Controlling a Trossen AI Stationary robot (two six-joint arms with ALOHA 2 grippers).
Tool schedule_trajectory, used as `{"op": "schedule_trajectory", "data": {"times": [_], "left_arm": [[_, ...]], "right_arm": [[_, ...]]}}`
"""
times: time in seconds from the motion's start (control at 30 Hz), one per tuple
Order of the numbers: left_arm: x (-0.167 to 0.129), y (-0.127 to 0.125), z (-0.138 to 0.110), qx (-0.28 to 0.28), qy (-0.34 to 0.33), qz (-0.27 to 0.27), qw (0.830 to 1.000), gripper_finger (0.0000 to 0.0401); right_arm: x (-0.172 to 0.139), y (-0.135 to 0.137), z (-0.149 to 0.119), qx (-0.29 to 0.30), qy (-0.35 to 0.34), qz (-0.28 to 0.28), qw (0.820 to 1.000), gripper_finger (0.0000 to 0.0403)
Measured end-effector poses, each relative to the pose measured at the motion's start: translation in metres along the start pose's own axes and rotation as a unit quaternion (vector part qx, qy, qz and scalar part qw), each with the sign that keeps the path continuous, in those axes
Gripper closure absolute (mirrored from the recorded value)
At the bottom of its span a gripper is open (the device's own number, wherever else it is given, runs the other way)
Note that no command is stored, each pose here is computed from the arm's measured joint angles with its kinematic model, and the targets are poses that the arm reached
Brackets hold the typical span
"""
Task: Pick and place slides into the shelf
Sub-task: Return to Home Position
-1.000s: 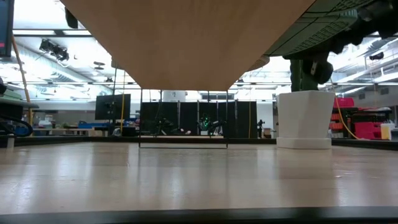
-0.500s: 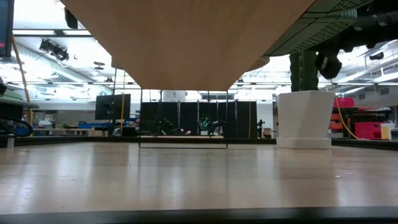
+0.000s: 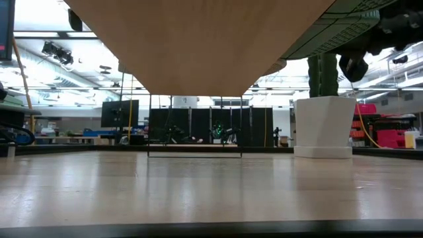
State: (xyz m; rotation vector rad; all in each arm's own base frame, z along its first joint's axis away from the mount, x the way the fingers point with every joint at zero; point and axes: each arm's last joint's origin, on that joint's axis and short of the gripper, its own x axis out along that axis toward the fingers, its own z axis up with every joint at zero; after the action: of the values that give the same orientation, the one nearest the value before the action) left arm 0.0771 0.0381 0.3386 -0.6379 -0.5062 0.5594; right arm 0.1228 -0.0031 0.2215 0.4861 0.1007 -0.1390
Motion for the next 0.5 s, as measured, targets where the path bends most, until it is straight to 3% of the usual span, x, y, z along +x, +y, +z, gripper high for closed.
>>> {"op": "schedule_trajectory", "data": {"times": [0.5], "left_arm": [[0.0,0.0,0.0,-0.001,0.0,0.0,1.0,0.0108]], "right_arm": [[-0.016,-0.005,-0.004,-0.009,0.01,-0.024,1.0,0.0403]]}}
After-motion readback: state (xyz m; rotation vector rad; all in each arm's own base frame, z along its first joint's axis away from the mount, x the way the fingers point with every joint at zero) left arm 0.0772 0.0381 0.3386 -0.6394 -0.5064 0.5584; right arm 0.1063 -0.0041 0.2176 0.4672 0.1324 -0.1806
